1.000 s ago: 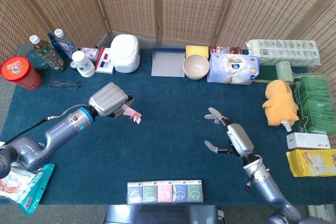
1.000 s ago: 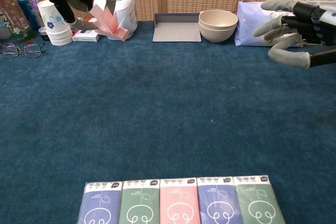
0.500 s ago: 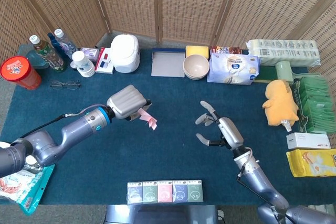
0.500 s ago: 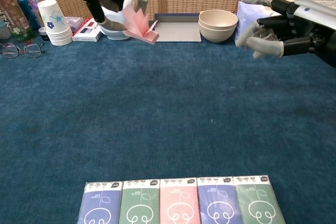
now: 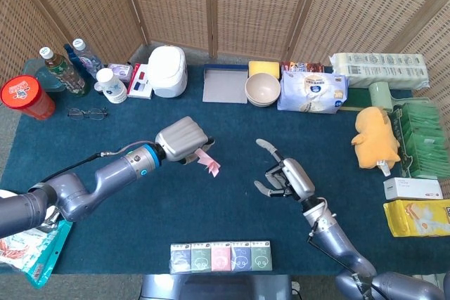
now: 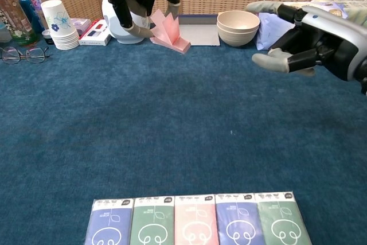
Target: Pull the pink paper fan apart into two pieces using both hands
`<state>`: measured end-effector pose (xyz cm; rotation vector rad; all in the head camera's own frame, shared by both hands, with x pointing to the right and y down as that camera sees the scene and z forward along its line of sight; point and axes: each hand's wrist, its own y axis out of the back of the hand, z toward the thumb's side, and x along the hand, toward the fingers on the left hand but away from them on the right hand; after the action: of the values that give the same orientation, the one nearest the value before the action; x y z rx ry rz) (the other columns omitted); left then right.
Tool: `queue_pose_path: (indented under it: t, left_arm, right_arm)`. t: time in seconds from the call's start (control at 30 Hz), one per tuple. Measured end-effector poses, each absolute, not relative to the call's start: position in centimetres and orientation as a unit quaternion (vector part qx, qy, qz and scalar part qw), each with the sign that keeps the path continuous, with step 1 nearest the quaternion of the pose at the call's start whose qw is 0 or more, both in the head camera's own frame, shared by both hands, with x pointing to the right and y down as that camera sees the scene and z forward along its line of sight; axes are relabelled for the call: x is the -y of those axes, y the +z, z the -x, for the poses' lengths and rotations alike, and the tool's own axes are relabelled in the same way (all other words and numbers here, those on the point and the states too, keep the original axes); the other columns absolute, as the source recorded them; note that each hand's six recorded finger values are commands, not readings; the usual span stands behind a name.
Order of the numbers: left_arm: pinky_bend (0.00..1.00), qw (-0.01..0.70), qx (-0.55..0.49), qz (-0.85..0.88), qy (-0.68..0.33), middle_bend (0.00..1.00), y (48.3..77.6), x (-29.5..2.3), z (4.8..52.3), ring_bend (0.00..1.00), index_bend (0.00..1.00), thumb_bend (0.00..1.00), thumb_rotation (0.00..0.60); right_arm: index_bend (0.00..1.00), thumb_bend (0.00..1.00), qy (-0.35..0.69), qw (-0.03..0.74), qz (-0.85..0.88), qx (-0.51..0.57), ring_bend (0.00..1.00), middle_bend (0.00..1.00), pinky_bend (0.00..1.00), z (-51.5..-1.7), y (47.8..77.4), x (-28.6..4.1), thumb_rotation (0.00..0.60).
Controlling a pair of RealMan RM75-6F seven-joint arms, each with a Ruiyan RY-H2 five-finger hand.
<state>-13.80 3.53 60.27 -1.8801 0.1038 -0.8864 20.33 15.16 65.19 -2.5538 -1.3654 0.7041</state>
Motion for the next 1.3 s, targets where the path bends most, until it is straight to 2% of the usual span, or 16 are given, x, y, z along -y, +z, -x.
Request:
queue_pose_path:
  t: [0.13, 0.87, 1.3]
  left_arm:
    - [1.00, 0.505, -0.042, 0.780, -0.367, 1.00, 60.2, -3.5, 13.4, 1.00, 0.68, 0.41, 0.600]
    - [1.00, 0.503, -0.032, 0.785, -0.360, 1.00, 60.6, -4.3, 12.0, 1.00, 0.68, 0.41, 0.600]
    - [1.00, 0.501, -0.028, 0.785, -0.363, 1.00, 61.2, -4.4, 11.8, 1.00, 0.68, 0.41, 0.600]
  right_arm:
    - [0.18, 0.35, 0.230, 0.065, 0.859, 0.453, 1.00, 1.00, 0.96, -19.5, 65.3, -15.5, 0.600]
    - [0.18, 0.36, 0.228, 0.055, 0.884, 0.405, 1.00, 1.00, 0.96, -15.5, 65.4, -15.5, 0.600]
    - [0.23, 0.36, 0.221, 0.061, 0.894, 0.385, 1.00, 1.00, 0.96, -13.6, 64.8, -15.9, 0.600]
